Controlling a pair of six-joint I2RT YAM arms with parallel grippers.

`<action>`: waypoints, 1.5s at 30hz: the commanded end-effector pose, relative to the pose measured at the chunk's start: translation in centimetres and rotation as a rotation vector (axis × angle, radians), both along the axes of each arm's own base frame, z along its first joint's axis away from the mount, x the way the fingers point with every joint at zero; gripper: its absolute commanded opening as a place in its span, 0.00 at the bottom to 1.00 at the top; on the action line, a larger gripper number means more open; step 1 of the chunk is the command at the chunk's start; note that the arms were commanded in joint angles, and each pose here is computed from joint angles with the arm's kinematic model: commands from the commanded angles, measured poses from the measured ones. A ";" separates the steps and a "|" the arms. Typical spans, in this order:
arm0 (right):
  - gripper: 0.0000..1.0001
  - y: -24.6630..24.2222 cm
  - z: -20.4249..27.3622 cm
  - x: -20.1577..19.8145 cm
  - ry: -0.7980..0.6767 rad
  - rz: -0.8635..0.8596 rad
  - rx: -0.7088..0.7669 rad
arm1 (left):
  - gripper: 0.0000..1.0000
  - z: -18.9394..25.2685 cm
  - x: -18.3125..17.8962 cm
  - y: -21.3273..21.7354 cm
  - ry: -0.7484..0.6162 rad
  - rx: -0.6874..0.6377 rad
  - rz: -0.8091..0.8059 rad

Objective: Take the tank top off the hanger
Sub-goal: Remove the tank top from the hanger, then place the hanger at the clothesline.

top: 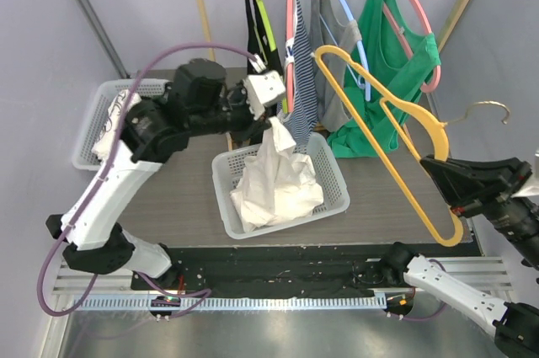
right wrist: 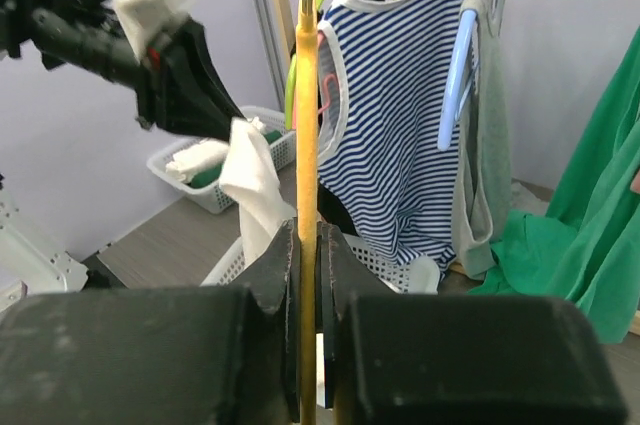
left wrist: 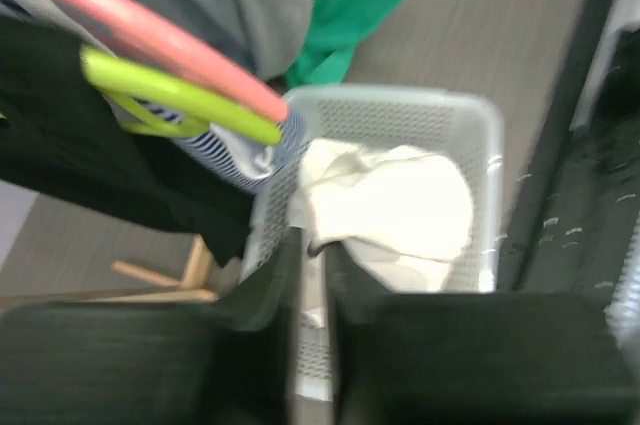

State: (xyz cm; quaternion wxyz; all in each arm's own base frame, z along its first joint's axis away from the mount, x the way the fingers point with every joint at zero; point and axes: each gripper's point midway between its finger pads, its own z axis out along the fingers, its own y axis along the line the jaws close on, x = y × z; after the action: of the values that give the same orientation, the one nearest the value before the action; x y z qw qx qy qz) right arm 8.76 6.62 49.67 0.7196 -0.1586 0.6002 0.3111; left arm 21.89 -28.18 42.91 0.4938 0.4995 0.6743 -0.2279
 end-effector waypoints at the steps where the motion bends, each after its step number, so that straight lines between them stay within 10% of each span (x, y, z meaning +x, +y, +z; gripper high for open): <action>1: 0.01 1.5 2.2 1.9 -0.045 -0.014 0.027 | 0.34 -7.7 2.9 1.7 -0.038 0.198 0.102; 2: 0.01 1.7 2.4 1.9 -0.053 -0.010 0.021 | 0.49 -11.3 2.4 2.1 0.002 0.259 0.083; 3: 0.01 2.1 2.3 2.1 -0.050 -0.002 0.011 | 0.86 -12.0 2.0 2.2 0.008 0.268 0.068; 5: 0.01 2.8 2.1 2.6 -0.040 0.008 -0.010 | 1.00 -13.0 1.8 2.4 0.035 0.292 0.075; 26: 0.01 15.3 -4.4 2.7 0.125 0.541 -0.336 | 0.96 3.8 -7.4 8.1 -0.229 0.030 -0.156; 39: 0.01 19.3 -6.1 1.7 0.040 0.821 -0.454 | 1.00 -3.2 -11.8 8.3 -0.015 0.178 -0.399; 45: 0.01 18.9 -6.1 1.7 0.012 0.808 -0.474 | 0.76 -5.4 -12.1 8.9 0.050 0.267 -0.428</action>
State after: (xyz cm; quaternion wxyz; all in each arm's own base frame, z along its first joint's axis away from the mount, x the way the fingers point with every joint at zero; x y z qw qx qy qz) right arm 11.20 25.74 40.70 0.4399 -0.5203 0.5989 0.4208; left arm 12.70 -21.72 40.66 0.4365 0.6609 0.5629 -0.2362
